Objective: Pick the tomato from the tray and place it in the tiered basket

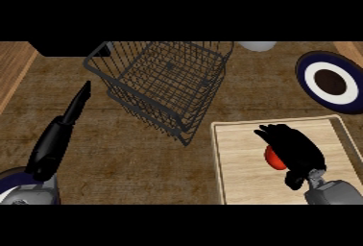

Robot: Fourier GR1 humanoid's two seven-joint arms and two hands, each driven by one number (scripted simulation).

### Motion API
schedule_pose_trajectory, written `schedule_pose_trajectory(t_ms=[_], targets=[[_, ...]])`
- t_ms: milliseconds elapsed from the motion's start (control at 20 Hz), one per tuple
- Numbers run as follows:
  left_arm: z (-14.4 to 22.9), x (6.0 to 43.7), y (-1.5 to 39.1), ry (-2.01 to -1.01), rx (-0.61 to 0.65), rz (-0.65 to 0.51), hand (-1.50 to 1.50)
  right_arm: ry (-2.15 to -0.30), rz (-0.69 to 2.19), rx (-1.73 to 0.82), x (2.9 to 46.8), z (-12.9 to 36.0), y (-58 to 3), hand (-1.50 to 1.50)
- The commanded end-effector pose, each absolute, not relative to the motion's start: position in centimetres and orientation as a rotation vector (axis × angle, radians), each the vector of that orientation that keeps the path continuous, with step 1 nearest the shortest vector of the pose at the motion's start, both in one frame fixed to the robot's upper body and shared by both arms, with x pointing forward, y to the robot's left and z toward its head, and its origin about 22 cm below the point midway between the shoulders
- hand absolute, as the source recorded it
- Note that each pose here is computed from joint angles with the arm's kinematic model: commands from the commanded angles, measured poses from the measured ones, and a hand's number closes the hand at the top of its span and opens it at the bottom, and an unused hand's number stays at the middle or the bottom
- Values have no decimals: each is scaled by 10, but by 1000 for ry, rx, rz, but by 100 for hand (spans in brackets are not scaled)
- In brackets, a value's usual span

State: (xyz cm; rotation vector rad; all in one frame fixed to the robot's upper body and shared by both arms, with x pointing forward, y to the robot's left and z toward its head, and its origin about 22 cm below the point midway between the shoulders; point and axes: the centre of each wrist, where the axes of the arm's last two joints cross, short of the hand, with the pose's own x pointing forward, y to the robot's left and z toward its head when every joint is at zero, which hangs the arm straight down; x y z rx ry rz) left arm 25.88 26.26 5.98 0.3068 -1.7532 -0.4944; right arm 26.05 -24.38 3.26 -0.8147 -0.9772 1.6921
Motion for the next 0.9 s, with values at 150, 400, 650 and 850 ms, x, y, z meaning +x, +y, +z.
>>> schedule_pose_trajectory(t_ms=[150, 400, 650, 850], targets=[[48, 267, 281, -1755, 321, -492, 0, -1133, 1677, -670, 245, 28, -238, 150], [37, 248, 270, -1760, 329, -499, 0, -1252, 1669, -715, 243, 15, -227, 150], [66, 254, 266, -1749, 314, -487, 0, -1380, 1646, -780, 249, 52, -226, 150], [52, 254, 260, -1744, 319, -473, 0, -1250, 1381, -973, 246, 59, -262, 150]])
